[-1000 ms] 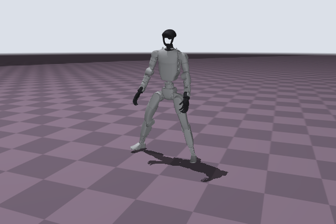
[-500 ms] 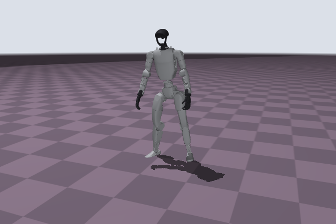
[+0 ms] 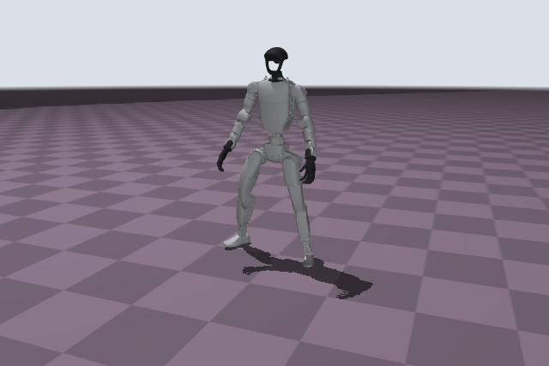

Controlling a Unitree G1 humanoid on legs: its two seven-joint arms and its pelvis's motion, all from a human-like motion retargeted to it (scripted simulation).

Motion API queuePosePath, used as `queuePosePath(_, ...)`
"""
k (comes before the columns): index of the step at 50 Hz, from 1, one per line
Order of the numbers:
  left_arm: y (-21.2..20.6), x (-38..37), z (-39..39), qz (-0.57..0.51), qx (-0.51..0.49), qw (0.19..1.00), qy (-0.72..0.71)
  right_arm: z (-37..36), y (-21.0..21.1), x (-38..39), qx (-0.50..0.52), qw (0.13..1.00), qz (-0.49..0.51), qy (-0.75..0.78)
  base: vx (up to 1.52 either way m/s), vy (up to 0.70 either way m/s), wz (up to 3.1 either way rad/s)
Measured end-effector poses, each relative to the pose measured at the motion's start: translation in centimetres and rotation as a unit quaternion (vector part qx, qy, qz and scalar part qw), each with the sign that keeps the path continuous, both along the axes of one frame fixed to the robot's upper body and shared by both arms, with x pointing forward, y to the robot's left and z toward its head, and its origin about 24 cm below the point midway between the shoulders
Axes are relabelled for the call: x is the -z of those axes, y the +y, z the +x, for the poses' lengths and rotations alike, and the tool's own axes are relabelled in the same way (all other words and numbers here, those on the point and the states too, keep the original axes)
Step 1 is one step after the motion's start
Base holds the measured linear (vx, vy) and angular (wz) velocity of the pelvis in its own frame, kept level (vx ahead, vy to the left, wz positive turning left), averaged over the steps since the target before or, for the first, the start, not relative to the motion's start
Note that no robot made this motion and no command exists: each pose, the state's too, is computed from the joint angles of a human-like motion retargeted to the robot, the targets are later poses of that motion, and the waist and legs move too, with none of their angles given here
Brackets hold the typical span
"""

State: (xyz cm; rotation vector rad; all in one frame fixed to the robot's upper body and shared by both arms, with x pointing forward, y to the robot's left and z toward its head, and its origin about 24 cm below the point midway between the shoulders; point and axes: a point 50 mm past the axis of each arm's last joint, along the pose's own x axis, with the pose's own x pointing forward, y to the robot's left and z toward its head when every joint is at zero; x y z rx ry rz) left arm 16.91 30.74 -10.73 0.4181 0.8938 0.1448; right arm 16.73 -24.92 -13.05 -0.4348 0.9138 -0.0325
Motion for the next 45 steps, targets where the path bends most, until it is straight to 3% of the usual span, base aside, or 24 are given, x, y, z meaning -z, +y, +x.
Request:
queuePosePath(5, 1.2, -0.7, 0.0, 0.010, -0.033, 0.999, -0.027, -0.5, -0.8, 0.1, 0.011, 1.000, -0.013, 0.023, 0.08, -0.42, -0.10)
queuePosePath(17, 3.7, -1.6, -1.0, 0.080, -0.003, 0.997, 0.008, 0.6, 0.7, 0.1, -0.013, 1.000, -0.003, 0.016, 0.08, -0.62, -0.14)
queuePosePath(22, 1.8, 0.2, -2.4, 0.048, -0.018, 0.998, 0.033, 1.3, 0.4, -0.2, 0.018, 1.000, 0.015, 0.010, 0.06, -0.57, 0.01)
queuePosePath(30, -2.4, 2.2, -2.5, 0.032, 0.174, 0.975, 0.134, 3.9, -0.2, -1.9, 0.105, 0.989, 0.080, -0.069, 0.02, -0.35, -0.29)
queuePosePath(32, -3.5, 2.3, -1.8, -0.041, 0.127, 0.986, 0.103, 3.1, -0.6, -1.4, 0.069, 0.996, 0.041, -0.028, 0.05, -0.23, -0.28)
queuePosePath(36, -4.5, 2.4, -1.6, -0.072, 0.141, 0.983, 0.092, 2.2, -0.6, -1.0, 0.045, 0.998, 0.032, -0.008, 0.07, -0.21, -0.20)
queuePosePath(38, -4.8, 2.5, -1.9, -0.046, 0.177, 0.979, 0.090, 2.4, -0.4, -1.1, 0.068, 0.996, 0.053, -0.039, 0.07, -0.19, -0.07)
queuePosePath(40, -4.7, 2.6, -2.3, -0.064, 0.149, 0.984, 0.078, 2.5, -0.6, -1.2, 0.089, 0.994, 0.046, -0.044, 0.07, -0.19, 0.13)
queuePosePath(43, -4.7, 2.9, -3.5, 0.010, 0.226, 0.970, 0.089, 3.2, -0.5, -2.0, 0.178, 0.969, 0.097, -0.141, 0.06, -0.15, 0.30)
queuePosePath(45, -4.6, 2.9, -3.4, -0.028, 0.185, 0.978, 0.094, 2.4, -0.7, -1.5, 0.173, 0.976, 0.077, -0.109, 0.06, -0.14, 0.39)
